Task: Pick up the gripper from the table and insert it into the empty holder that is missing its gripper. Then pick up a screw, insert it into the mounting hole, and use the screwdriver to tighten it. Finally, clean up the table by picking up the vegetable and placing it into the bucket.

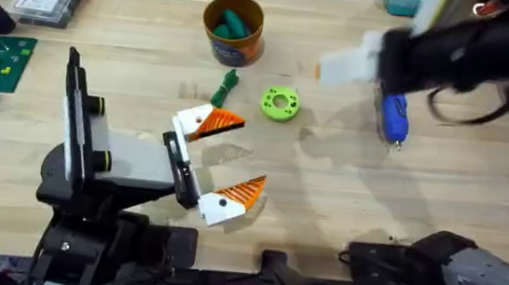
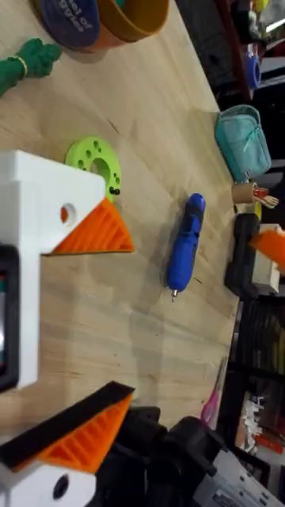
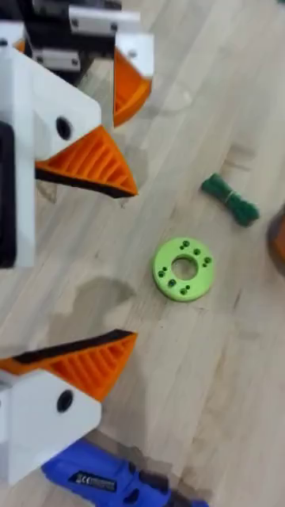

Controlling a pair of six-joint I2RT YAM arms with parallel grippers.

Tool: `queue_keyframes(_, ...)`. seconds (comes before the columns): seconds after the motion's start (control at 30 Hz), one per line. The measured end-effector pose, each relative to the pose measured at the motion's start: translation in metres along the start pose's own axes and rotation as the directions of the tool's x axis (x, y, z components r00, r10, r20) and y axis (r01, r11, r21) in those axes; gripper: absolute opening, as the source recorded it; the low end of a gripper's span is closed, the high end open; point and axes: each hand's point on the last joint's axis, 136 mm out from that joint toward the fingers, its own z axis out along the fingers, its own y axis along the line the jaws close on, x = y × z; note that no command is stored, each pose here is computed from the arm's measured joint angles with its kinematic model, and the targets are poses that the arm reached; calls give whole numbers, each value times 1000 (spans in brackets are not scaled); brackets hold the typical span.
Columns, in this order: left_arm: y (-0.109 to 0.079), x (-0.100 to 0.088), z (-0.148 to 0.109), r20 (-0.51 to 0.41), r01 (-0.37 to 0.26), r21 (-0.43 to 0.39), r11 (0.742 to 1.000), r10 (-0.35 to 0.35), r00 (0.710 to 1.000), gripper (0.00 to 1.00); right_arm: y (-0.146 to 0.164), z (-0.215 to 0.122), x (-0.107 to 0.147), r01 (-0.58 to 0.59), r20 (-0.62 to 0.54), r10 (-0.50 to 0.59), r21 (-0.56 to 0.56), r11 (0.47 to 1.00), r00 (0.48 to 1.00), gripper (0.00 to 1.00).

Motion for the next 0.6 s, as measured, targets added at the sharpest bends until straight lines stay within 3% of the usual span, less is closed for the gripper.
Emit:
queue_keyframes(0.33,0,0,0,0,0,0,1000,0,1000,987,-18,54,46,14,-119,-7,55,998,993,998)
queue_keyframes(0.6,0,0,0,0,0,0,1000,0,1000,986,-29,82,60,59,-225,-41,71,996,973,998)
